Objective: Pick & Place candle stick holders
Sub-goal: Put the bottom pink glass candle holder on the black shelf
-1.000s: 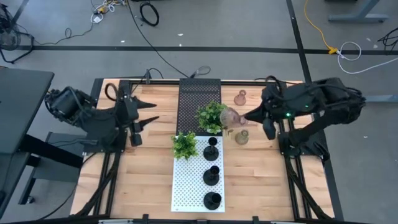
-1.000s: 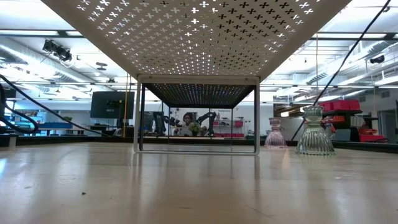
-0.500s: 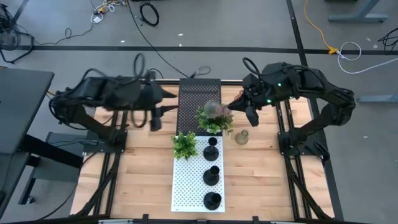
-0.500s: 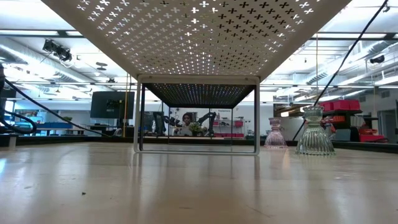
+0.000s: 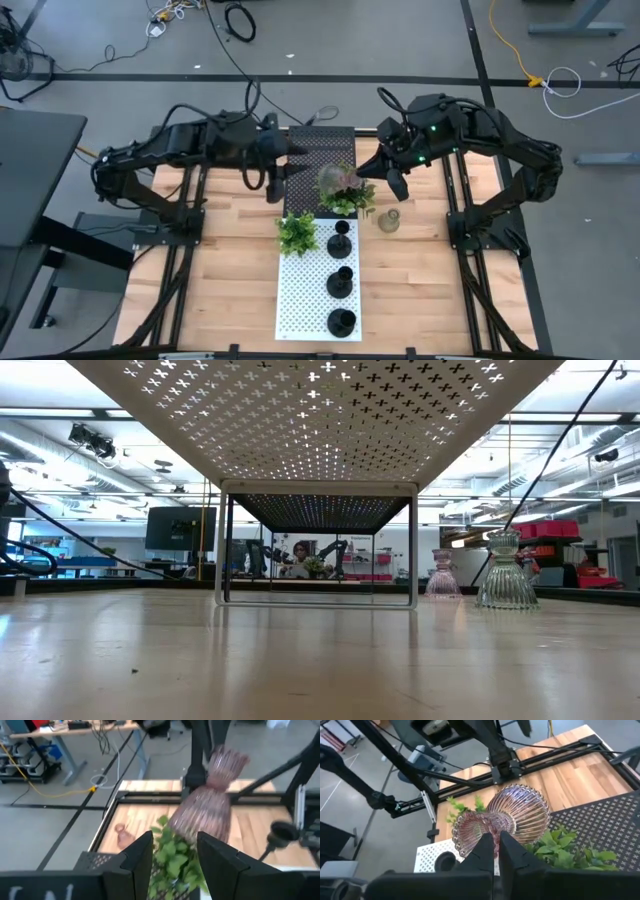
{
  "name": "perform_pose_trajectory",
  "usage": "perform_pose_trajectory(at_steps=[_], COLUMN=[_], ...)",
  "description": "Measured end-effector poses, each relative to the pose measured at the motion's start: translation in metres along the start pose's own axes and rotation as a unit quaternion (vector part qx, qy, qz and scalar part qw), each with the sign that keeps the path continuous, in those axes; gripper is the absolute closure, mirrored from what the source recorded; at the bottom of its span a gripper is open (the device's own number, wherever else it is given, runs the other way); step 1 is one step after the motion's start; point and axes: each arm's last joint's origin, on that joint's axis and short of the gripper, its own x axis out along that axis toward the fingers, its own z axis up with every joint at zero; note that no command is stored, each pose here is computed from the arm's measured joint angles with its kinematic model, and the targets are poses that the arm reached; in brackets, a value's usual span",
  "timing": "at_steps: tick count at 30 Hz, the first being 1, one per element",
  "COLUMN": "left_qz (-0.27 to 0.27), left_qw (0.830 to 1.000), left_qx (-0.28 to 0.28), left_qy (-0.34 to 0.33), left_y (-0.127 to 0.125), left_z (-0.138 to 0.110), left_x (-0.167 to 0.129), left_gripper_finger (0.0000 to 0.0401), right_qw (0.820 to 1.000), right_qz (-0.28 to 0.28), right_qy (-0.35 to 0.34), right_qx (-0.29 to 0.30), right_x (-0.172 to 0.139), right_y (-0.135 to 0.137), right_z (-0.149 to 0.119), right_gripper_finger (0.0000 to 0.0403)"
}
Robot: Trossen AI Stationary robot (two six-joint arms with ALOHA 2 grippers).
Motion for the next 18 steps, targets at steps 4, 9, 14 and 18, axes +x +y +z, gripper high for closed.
perform_pose_trajectory(at_steps=[4, 9, 14, 18], left_qz=[-0.004, -0.010, -0.005, -0.005], left_qw=[1.000, 1.000, 1.000, 1.000], left_qx=[-0.005, -0.016, -0.014, -0.011], left_qy=[-0.009, 0.001, 0.011, 0.018], left_y=[-0.004, -0.009, -0.012, -0.017], left_z=[0.002, 0.000, -0.003, -0.005], left_x=[0.002, 0.012, 0.030, 0.041], left_gripper_finger=[0.0241, 0.0211, 0.0157, 0.0118], right_qw=[1.000, 1.000, 1.000, 1.000], right_qz=[-0.009, -0.012, -0.011, -0.005], right_qy=[-0.008, -0.012, -0.014, -0.011], right_qx=[0.001, 0.001, -0.001, -0.001], right_x=[-0.001, -0.002, -0.002, -0.002], right_y=[-0.006, -0.008, -0.008, -0.008], right_z=[0.002, 0.004, 0.004, 0.004], right_gripper_finger=[0.0403, 0.0403, 0.0403, 0.0403])
